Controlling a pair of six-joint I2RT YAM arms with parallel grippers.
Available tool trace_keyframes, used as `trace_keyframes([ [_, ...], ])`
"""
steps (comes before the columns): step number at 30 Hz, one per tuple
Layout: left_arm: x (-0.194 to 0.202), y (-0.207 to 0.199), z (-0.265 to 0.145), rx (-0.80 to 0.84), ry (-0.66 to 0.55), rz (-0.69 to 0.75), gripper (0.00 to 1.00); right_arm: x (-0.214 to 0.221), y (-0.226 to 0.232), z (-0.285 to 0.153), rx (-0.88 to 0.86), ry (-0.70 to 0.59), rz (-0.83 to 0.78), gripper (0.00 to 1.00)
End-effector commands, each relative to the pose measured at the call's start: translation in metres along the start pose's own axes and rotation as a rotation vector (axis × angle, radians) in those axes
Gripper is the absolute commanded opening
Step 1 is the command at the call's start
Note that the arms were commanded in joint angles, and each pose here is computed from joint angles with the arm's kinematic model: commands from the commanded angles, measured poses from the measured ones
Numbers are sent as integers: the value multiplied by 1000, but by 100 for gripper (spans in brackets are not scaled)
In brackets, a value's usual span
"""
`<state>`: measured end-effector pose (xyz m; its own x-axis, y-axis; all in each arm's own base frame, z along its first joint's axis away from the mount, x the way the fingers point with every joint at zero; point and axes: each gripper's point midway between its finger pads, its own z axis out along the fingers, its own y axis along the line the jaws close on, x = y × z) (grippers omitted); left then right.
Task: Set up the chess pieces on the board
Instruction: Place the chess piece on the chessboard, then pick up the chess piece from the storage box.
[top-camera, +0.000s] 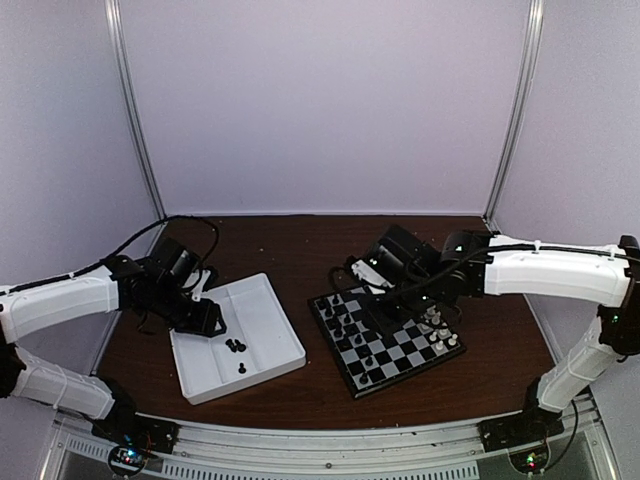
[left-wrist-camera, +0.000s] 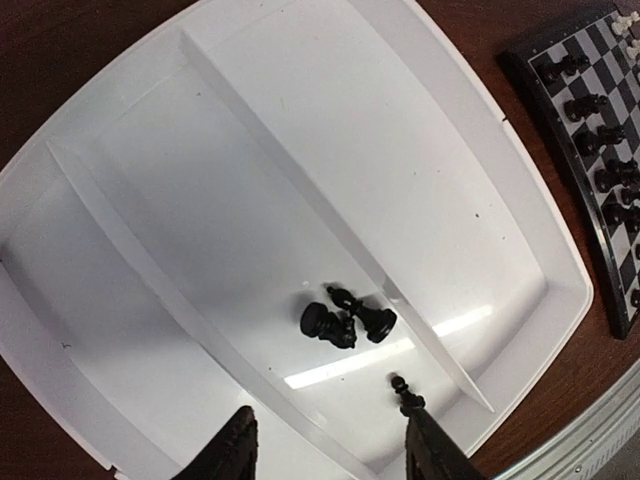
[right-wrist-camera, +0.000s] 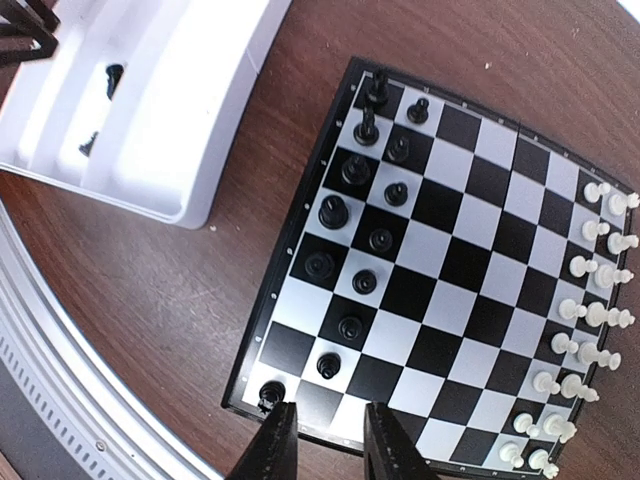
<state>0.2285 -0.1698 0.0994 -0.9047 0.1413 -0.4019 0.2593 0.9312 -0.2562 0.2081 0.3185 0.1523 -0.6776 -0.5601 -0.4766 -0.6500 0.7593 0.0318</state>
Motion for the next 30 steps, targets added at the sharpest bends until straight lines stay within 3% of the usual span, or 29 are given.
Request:
trace_keyframes([
  [1, -8, -6, 9, -30, -24, -116, 54, -23, -4, -19, -11, -148, 35, 26],
  [5, -5, 5, 24, -119, -14, -306, 56, -36, 1, -32, -54, -236, 48, 26],
  [10, -4, 3, 33, -128, -89, -485, 57, -41, 3, -38, -75, -274, 44, 26],
  [20, -19, 5, 19, -180, -214, -620, 55, -37, 5, -34, -99, -299, 53, 25],
  [30, -4, 15, 27, -231, -195, -770, 49, -49, 9, -40, -123, -361, 44, 25],
])
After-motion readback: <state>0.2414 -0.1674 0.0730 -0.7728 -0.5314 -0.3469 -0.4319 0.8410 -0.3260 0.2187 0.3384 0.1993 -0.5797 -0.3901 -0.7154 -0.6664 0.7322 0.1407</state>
